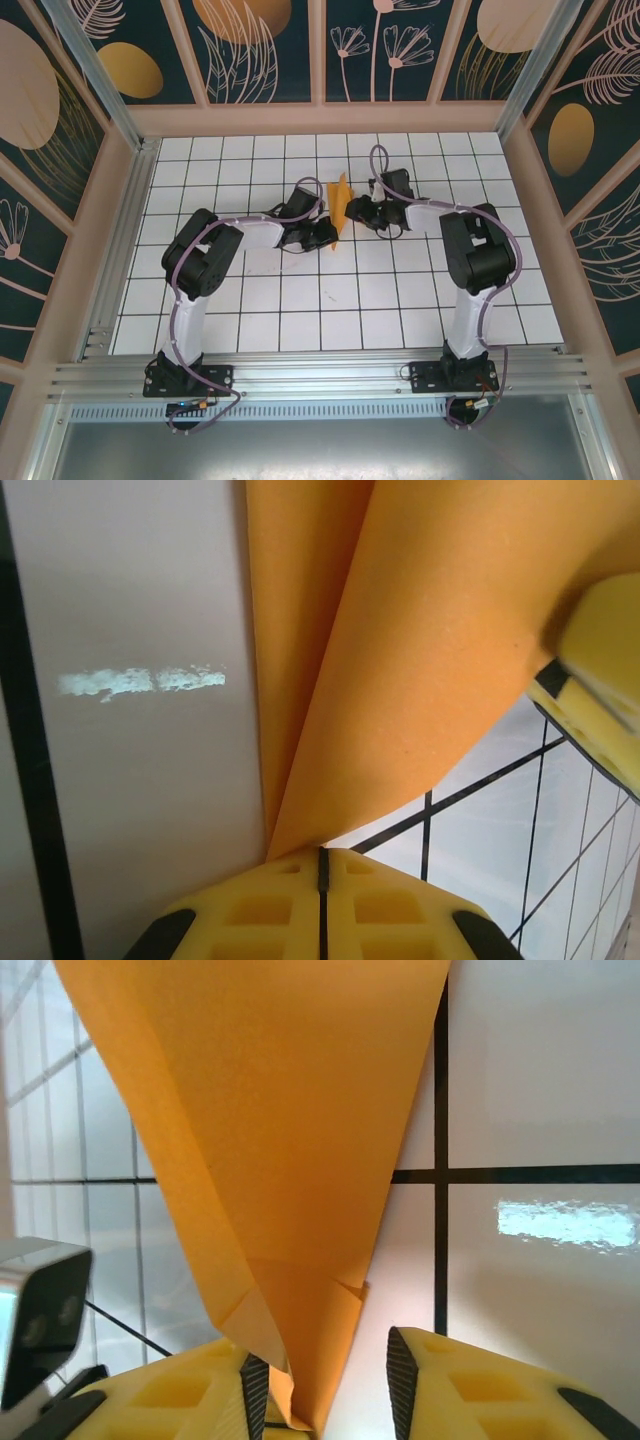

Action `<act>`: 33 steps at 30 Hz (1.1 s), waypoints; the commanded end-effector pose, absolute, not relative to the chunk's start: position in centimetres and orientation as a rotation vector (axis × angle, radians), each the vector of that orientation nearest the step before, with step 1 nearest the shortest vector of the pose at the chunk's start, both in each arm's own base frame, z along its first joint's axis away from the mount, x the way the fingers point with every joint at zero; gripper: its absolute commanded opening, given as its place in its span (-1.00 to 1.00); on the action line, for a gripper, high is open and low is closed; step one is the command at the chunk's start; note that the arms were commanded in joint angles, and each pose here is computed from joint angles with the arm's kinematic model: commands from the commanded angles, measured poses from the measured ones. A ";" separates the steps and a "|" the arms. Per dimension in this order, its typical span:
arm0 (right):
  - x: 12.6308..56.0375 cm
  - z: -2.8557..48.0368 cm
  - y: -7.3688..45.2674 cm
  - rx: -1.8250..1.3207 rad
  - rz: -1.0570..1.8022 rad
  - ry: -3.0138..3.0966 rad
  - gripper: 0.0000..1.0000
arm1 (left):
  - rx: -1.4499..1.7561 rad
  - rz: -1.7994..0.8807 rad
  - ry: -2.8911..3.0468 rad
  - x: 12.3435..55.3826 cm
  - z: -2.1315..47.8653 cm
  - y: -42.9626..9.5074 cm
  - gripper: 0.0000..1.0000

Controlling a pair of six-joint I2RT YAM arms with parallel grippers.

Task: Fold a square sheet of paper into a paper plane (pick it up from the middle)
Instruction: Fold the wing for the fifth time at the center of the table.

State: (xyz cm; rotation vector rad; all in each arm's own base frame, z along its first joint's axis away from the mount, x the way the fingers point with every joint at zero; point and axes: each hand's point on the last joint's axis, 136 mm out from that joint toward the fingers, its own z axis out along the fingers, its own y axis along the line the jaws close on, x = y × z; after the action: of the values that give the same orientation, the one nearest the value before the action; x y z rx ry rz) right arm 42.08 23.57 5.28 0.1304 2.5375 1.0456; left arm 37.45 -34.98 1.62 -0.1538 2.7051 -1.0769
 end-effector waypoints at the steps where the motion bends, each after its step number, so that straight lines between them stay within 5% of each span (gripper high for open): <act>1: 43.4 8.7 24.0 0.167 1.125 2.363 -0.17 | -0.221 -0.887 2.826 36.5 -1.9 -33.0 -0.83; 17: 43.2 8.7 24.4 0.031 1.120 2.272 -0.32 | -0.300 -0.871 2.856 36.2 -2.4 -32.8 -0.86; 26: 44.7 7.9 25.0 0.006 1.126 2.288 -0.88 | -0.287 -0.888 2.864 36.0 -2.4 -33.0 -0.87; 33: 45.8 6.4 25.1 0.000 1.077 2.336 -0.98 | -0.268 -0.883 2.870 35.9 -2.5 -32.9 -0.87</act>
State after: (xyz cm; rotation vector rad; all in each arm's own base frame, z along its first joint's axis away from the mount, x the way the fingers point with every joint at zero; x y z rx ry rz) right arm 44.75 24.78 6.12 0.0454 2.3509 1.1025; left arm 37.61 -34.87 1.58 -0.2137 2.7355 -1.0339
